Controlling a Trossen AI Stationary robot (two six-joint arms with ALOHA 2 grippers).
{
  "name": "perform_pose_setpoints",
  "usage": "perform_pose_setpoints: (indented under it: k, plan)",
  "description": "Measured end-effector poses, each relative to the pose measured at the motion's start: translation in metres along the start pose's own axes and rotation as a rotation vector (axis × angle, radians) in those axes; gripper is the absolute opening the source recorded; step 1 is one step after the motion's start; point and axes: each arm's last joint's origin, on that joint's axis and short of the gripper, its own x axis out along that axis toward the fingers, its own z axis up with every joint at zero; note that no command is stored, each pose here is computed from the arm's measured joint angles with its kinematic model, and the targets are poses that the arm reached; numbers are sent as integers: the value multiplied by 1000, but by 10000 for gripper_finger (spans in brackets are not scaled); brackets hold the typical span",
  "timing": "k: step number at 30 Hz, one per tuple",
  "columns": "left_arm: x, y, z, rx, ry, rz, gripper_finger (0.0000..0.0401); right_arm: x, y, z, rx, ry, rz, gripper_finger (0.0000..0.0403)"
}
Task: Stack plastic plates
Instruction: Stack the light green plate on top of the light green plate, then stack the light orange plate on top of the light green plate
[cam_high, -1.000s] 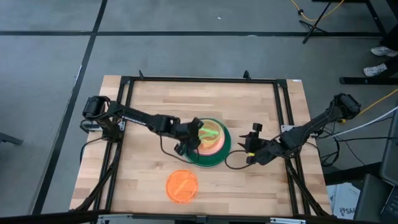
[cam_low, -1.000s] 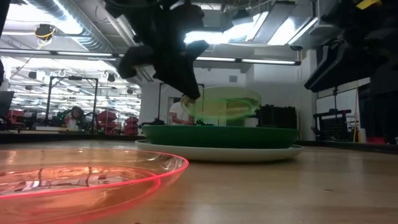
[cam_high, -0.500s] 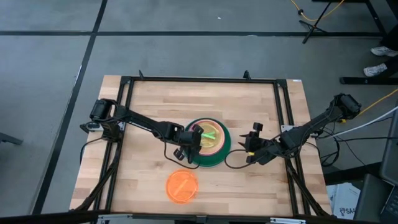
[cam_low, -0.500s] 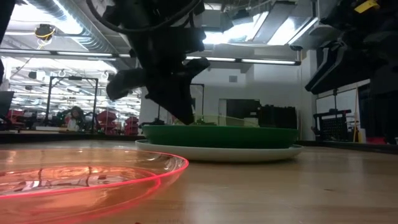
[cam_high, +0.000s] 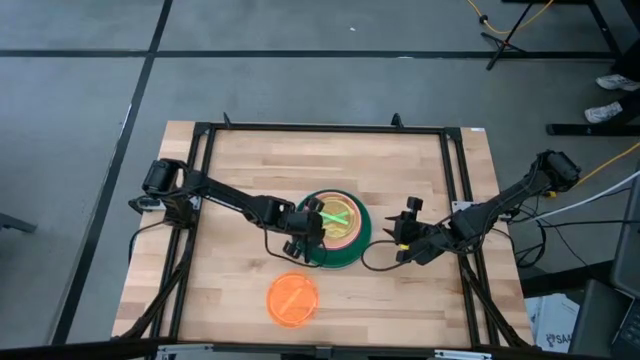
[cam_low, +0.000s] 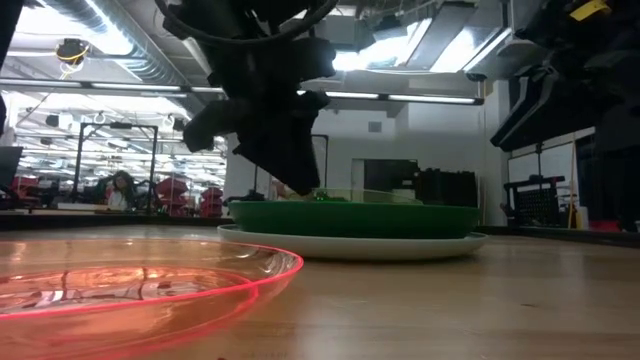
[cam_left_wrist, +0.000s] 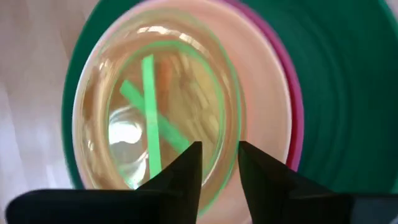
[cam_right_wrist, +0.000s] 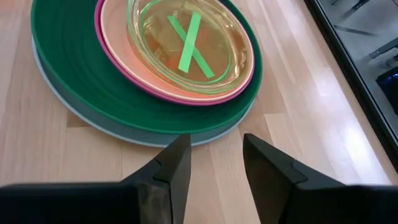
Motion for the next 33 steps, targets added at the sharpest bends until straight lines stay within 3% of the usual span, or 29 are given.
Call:
perform_pose_setpoints:
  k: [4,11,18,27,33]
  plan:
    - [-13,-1,3,-11,-9,36,104,0,0,0,0,-1,-3,138]
    - [-47,-2,8,-163,-63,24,104,0,0,0,1,-4,-8,138]
    - [-72,-17,0,-422,13,-176,105,0,0,0,0,-3,-9,138]
    - [-71,-52,-7,-694,170,-344,105,0,0,1,12,-10,-16,138]
    - [-60,-64,-13,-766,116,-329,105,0,-1,1,13,-19,-39,138]
